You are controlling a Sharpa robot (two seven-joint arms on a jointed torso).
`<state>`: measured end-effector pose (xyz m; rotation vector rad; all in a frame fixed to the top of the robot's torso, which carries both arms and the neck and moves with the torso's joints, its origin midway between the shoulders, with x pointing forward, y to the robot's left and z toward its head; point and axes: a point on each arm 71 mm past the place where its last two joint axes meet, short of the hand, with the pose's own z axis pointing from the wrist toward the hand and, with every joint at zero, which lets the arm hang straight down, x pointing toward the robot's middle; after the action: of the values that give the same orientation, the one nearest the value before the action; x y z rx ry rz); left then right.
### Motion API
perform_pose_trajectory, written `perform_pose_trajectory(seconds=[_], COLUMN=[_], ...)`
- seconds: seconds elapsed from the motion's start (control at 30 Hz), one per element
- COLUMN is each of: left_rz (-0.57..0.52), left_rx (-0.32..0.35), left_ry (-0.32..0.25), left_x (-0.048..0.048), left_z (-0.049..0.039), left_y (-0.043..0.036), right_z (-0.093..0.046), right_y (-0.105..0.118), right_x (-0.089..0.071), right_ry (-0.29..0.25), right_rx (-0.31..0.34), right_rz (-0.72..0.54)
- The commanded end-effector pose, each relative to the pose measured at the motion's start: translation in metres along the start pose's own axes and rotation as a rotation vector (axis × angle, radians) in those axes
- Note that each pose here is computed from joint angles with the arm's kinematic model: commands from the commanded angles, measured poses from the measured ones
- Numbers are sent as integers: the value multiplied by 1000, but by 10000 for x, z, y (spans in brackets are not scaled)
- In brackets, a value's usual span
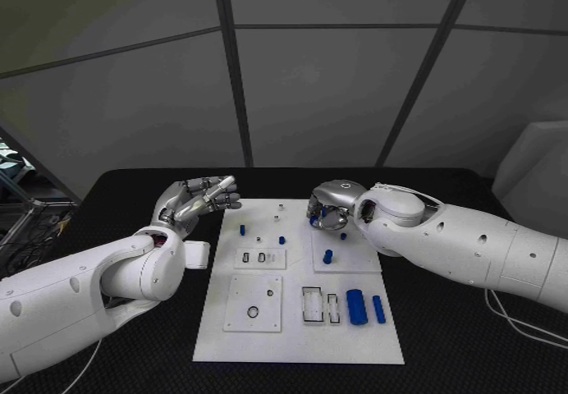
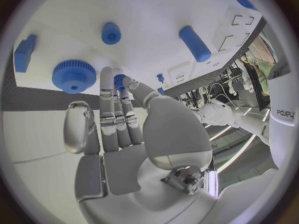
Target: Assemble the parts on the task board
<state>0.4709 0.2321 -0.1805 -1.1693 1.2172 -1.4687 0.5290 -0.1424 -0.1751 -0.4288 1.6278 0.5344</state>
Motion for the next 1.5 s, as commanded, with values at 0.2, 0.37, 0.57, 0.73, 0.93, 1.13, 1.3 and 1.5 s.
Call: perform_pose_trajectory(seconds=[0.2,0.37,0.57,0.73,0.93,1.13,1.3,1.5], left_rz=[-4,-5,-8,-13,-15,-18,-21,-22], left_rx=[10,10,11,12,14,18,21,22], left_ry=[19,21,27,34,40,45,51,55], left_x=[24,34,59,94,124,154,179,197], left_z=[11,11,13,18,27,44,55,61], left_y=[-15,-16,-17,-20,-30,-41,-53,-61], right_z=[51,137,270,379,468,531,564,584], right_y=[75,107,170,214,252,300,300,295], right_x=[-162,-201,-211,-204,-181,-152,-131,-117], right_ry=[-183,-217,-236,-240,-217,-185,-164,-151], right_rx=[-21,-18,-22,-21,-25,-33,-23,-12], right_rz=[42,43,44,51,54,54,53,52])
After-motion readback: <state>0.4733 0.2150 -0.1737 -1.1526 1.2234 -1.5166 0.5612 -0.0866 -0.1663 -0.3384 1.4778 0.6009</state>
